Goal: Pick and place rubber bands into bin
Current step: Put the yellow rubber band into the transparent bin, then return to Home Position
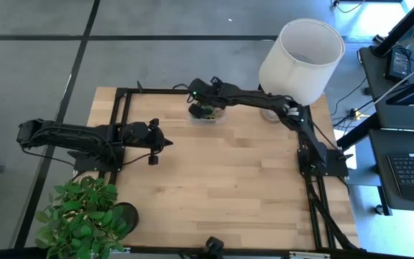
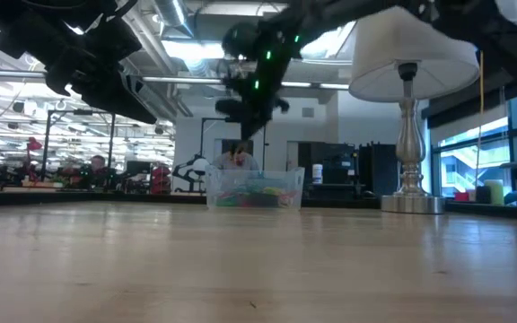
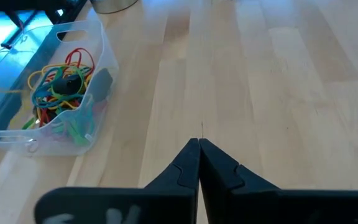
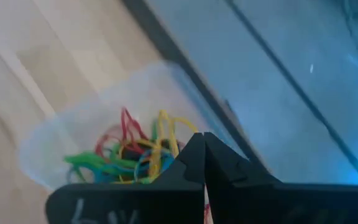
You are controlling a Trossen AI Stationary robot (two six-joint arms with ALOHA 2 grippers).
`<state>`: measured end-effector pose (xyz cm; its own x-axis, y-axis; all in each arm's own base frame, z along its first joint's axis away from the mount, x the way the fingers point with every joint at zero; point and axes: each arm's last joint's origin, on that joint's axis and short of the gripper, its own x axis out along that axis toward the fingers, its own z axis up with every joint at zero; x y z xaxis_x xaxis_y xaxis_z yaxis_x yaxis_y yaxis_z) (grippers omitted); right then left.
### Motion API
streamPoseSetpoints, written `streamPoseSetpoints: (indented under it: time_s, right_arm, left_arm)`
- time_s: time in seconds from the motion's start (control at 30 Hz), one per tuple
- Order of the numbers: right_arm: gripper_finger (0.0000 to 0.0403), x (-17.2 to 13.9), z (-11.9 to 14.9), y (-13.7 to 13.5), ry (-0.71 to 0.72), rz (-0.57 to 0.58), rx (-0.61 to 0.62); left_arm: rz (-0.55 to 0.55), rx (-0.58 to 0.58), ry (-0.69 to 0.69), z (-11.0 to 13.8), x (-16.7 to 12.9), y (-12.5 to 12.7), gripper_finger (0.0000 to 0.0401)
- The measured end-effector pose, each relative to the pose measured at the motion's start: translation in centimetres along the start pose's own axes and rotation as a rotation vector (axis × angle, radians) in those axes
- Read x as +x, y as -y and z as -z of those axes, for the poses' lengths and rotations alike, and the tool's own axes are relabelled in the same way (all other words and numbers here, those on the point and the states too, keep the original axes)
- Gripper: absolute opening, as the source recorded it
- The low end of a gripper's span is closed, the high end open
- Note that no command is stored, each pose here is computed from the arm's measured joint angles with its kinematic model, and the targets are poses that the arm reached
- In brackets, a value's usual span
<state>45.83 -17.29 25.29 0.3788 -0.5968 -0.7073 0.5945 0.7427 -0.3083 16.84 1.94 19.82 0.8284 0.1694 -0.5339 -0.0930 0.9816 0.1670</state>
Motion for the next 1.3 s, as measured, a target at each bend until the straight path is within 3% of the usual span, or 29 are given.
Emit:
streamPoseSetpoints:
  time_s: [0.13, 0.27, 0.47, 0.63, 0.73, 0.87, 1.03, 1.3]
  right_arm:
    - [0.0008, 3.0, 1.4, -0.5, -0.075, 0.009, -0.015]
    - [0.0033, 3.6, 1.7, -0.6, -0.092, 0.012, -0.021]
    - [0.0086, 2.0, 1.4, 0.1, -0.102, 0.012, -0.02]
    - [0.0125, 0.6, 2.1, 0.8, -0.201, 0.022, -0.043]
    - [0.013, -0.5, 2.7, 0.7, -0.264, 0.02, -0.056]
    - [0.012, -2.3, 3.9, -1.4, -0.263, -0.01, -0.1]
    - [0.0096, -4.9, 7.3, -4.3, -0.217, -0.051, -0.149]
    - [0.0069, -10.1, 16.0, -6.3, -0.124, -0.144, -0.087]
  left_arm:
    - [0.0, 0.0, 0.0, 0.0, 0.0, 0.0, 0.0003]
    - [0.0, 0.0, 0.0, 0.0, 0.0, 0.0, 0.0002]
    - [-0.001, 0.0, -0.001, 0.0, 0.0, 0.0, 0.0003]
    - [-0.013, 0.0, 0.003, 0.0, 0.0, 0.0, 0.0001]
    - [-0.062, -0.001, 0.001, -0.1, 0.0, -0.2, 0.0003]
    - [-0.089, -0.02, 0.018, -0.2, -0.2, -0.3, 0.0001]
    - [-0.009, 0.008, 0.092, 1.1, -0.5, 1.0, 0.0001]
    - [-0.017, 0.022, 0.326, 3.8, -0.8, 3.2, 0.0001]
